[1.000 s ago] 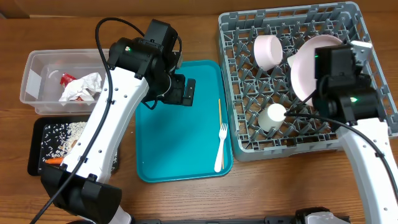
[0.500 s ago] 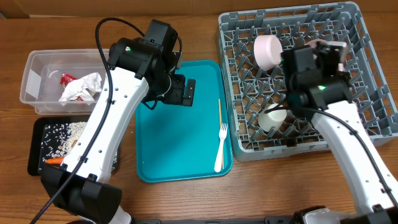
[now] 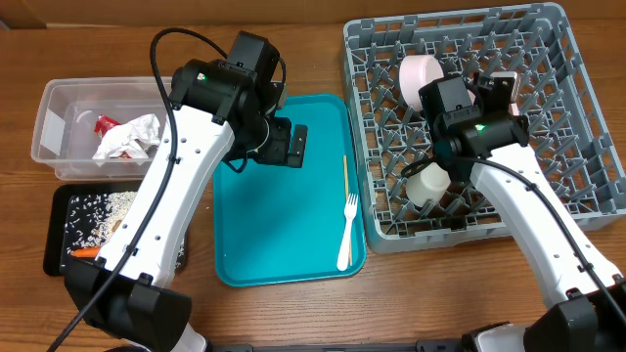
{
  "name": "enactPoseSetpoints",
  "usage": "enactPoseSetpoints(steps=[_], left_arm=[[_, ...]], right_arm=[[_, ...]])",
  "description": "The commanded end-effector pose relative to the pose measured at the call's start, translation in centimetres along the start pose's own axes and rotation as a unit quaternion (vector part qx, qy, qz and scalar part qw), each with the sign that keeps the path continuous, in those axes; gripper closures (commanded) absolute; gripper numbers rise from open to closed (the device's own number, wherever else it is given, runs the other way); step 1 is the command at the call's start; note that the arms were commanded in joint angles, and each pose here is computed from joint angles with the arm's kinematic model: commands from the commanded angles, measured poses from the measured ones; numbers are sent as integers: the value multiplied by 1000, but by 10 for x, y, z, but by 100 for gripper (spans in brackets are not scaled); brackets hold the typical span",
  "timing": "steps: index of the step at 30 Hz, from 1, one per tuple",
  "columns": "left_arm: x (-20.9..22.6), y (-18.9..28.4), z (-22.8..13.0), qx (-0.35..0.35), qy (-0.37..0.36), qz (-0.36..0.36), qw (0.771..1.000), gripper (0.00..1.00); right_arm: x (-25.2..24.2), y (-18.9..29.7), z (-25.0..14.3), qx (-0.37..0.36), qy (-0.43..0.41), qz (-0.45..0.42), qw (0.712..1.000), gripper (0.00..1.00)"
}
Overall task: Sort waste into correct bins and load items into the dishwasher
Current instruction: 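Lower the white plate upright into the rack with the right gripper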
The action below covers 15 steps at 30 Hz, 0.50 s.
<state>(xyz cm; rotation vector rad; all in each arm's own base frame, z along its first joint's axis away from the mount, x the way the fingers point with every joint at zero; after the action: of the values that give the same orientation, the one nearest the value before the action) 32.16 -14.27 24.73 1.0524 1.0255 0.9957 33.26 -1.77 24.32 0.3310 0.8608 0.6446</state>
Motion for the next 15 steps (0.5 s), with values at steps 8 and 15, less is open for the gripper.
enactPoseSetpoints(steps=[8, 15], left_arm=[[2, -1, -2, 2, 5, 7, 1000, 0], [2, -1, -2, 2, 5, 7, 1000, 0]], right_arm=[[10, 1, -1, 10, -20, 37, 999, 96], [22, 2, -2, 23, -28, 80, 996, 84]])
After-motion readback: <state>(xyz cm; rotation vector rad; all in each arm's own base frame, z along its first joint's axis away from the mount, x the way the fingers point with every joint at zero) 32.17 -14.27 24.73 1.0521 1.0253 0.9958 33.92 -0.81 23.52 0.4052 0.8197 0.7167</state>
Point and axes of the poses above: each gripper's point midway between its finger pads, its own y axis back along the fingers, its own x axis along the line the jaws close on, z = x × y, the point moved 4 cm from there along y, back along the fingers, and after that the axes turned 4 degrees about -y, right-handed, at the moved point
